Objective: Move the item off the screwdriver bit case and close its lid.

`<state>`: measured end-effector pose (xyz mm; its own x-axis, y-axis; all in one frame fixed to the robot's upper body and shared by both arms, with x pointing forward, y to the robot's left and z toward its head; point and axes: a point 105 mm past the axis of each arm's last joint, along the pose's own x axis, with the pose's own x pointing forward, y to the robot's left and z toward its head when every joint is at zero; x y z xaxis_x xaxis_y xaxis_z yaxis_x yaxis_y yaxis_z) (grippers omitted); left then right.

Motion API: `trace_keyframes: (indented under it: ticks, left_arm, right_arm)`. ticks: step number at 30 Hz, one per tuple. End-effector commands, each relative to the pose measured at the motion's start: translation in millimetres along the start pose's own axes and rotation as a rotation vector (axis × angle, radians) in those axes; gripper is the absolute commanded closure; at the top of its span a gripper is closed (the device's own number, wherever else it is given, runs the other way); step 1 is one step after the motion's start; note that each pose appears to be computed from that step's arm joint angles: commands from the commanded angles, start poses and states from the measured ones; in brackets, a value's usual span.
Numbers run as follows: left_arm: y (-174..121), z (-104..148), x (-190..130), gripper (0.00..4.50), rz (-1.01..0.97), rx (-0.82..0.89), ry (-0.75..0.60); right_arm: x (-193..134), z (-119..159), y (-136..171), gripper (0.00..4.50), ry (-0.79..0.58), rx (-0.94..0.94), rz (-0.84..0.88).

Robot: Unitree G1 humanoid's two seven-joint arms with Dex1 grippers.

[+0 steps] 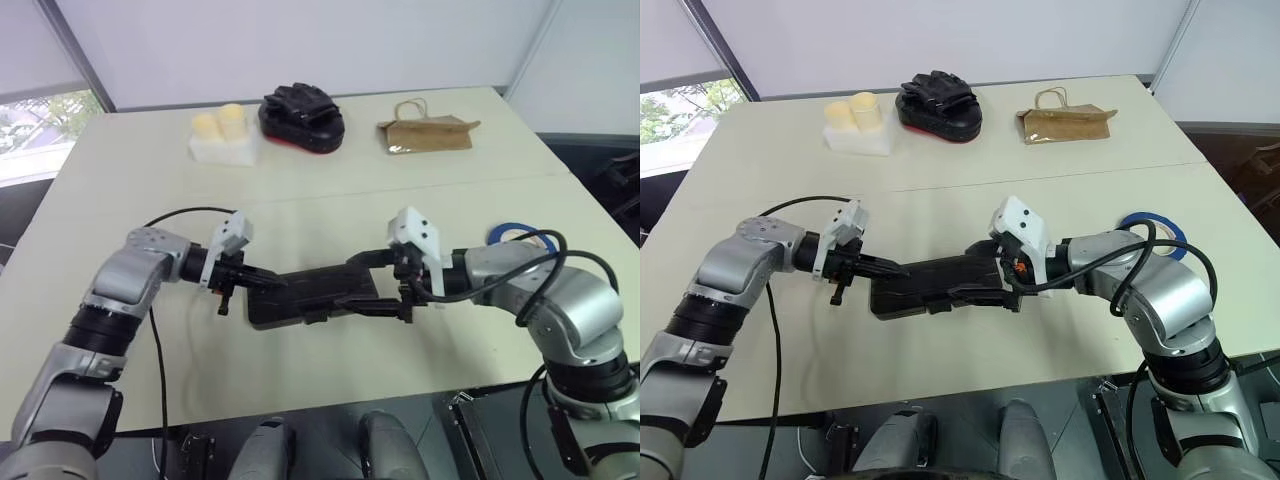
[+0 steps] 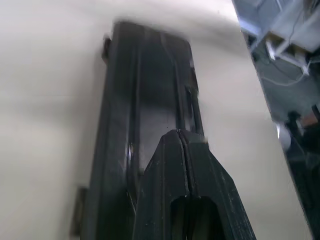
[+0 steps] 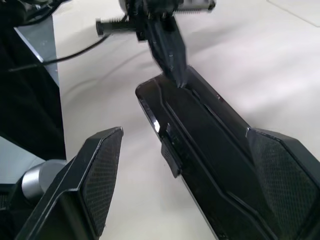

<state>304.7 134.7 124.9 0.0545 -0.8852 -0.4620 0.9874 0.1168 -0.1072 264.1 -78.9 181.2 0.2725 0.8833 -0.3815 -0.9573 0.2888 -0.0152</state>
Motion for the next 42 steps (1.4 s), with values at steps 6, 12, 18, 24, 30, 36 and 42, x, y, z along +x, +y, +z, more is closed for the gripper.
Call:
trace_keyframes:
  ticks: [6, 12, 18, 24, 30, 36, 42]
  left_arm:
    - [9, -57, 16, 4.50, 0.064, 0.100, 0.219]
    - [13, -40, 18, 4.50, 0.070, 0.105, 0.152]
    - [14, -37, 19, 4.50, 0.068, 0.106, 0.139]
    - [25, -3, 16, 4.50, 0.102, 0.070, 0.009]
    - [38, 21, 15, 4.50, 0.130, 0.059, -0.055]
    - [47, 24, 23, 4.50, 0.144, 0.071, -0.054]
    - [59, 33, 30, 4.50, 0.172, 0.089, -0.076]
  right_arm:
    - [-4, 6, -1, 0.43, 0.009, -0.048, -0.023]
    - [-11, 11, 11, 0.43, -0.015, 0.005, 0.042]
    - [-2, -3, 23, 0.98, 0.001, 0.081, 0.094]
    - [13, -18, 26, 3.91, 0.030, 0.121, 0.093]
    - [32, -36, 35, 4.49, 0.075, 0.142, 0.107]
    - [43, -52, 37, 4.49, 0.108, 0.155, 0.087]
    - [58, -60, 25, 4.49, 0.113, 0.145, -0.011]
